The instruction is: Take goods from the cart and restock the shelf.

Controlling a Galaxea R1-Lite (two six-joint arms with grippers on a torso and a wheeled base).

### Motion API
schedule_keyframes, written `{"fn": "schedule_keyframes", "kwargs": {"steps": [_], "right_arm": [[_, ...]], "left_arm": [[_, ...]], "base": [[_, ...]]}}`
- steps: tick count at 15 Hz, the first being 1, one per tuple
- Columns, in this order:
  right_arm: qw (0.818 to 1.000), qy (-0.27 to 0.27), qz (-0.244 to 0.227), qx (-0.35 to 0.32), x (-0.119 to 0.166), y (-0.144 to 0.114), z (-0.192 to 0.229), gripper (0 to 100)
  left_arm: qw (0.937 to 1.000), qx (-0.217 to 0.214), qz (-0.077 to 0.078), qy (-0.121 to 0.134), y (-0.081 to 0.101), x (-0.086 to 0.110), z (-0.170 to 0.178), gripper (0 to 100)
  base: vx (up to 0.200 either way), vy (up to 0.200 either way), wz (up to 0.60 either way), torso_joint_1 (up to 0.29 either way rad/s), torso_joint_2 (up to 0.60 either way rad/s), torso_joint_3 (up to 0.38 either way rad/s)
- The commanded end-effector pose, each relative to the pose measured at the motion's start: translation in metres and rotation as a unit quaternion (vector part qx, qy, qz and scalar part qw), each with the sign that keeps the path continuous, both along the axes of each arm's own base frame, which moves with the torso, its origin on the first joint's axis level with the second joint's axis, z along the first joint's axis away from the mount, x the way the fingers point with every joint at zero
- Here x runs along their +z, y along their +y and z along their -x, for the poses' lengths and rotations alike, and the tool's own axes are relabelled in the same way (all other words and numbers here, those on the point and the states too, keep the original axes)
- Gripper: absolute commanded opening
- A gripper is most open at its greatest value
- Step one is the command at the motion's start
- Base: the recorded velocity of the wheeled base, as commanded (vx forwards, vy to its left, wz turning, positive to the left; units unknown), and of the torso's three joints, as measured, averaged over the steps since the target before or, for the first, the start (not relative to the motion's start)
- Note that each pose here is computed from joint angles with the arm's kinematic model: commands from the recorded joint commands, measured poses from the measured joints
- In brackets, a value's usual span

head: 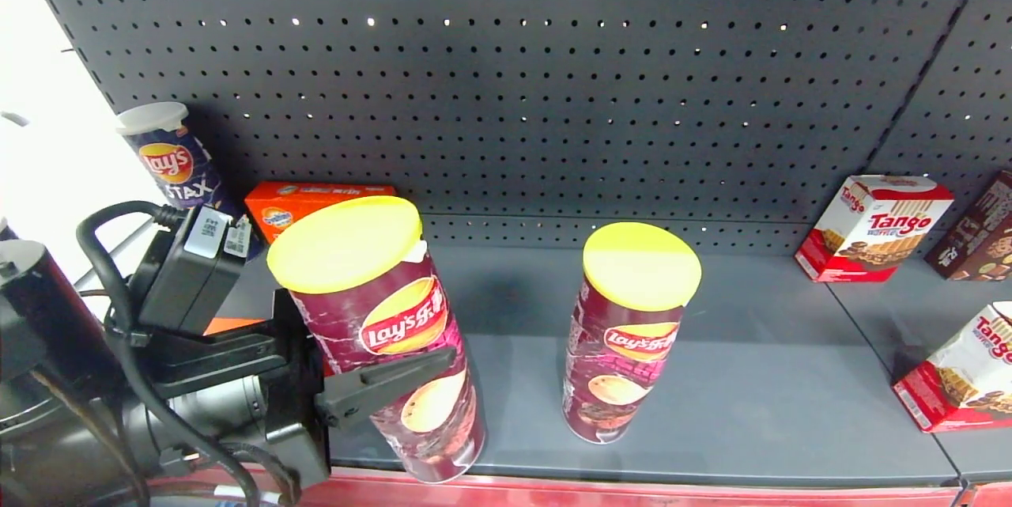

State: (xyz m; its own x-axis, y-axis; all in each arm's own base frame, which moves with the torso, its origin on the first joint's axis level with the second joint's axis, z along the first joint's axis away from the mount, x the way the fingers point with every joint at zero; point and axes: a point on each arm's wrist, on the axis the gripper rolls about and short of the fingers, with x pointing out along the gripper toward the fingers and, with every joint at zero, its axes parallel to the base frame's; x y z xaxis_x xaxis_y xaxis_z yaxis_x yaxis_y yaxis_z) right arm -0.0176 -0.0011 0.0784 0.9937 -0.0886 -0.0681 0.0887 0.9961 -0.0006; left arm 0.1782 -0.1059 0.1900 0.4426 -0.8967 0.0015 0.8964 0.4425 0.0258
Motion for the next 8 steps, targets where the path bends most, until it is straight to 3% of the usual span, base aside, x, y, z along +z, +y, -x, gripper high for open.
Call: {"fn": "schedule_keyframes", "kwargs": {"steps": [1,2,4,8], "right_arm": [[0.999,-0.033,-0.002,0.011,-0.002,0.0,0.005,100],[0.999,-0.036,0.001,0.014,-0.002,0.0,0.006,100],[0.999,-0.035,0.001,0.014,-0.002,0.0,0.005,100],[0.999,-0.035,0.001,0.014,-0.002,0.0,0.005,100]], "left_arm": [[1.0,-0.001,0.002,-0.004,-0.003,0.003,-0.005,0],[0.9998,-0.005,0.016,-0.013,-0.006,0.014,-0.007,0],[0.9986,-0.01,0.051,-0.001,-0.007,0.031,-0.009,0],[0.9975,-0.003,0.064,-0.028,-0.009,0.048,-0.019,0]], "base": [[0.0,0.0,0.0,0.0,0.0,0.0],[0.0,0.0,0.0,0.0,0.0,0.0],[0.0,0.0,0.0,0.0,0.0,0.0],[0.0,0.0,0.0,0.0,0.0,0.0]]}}
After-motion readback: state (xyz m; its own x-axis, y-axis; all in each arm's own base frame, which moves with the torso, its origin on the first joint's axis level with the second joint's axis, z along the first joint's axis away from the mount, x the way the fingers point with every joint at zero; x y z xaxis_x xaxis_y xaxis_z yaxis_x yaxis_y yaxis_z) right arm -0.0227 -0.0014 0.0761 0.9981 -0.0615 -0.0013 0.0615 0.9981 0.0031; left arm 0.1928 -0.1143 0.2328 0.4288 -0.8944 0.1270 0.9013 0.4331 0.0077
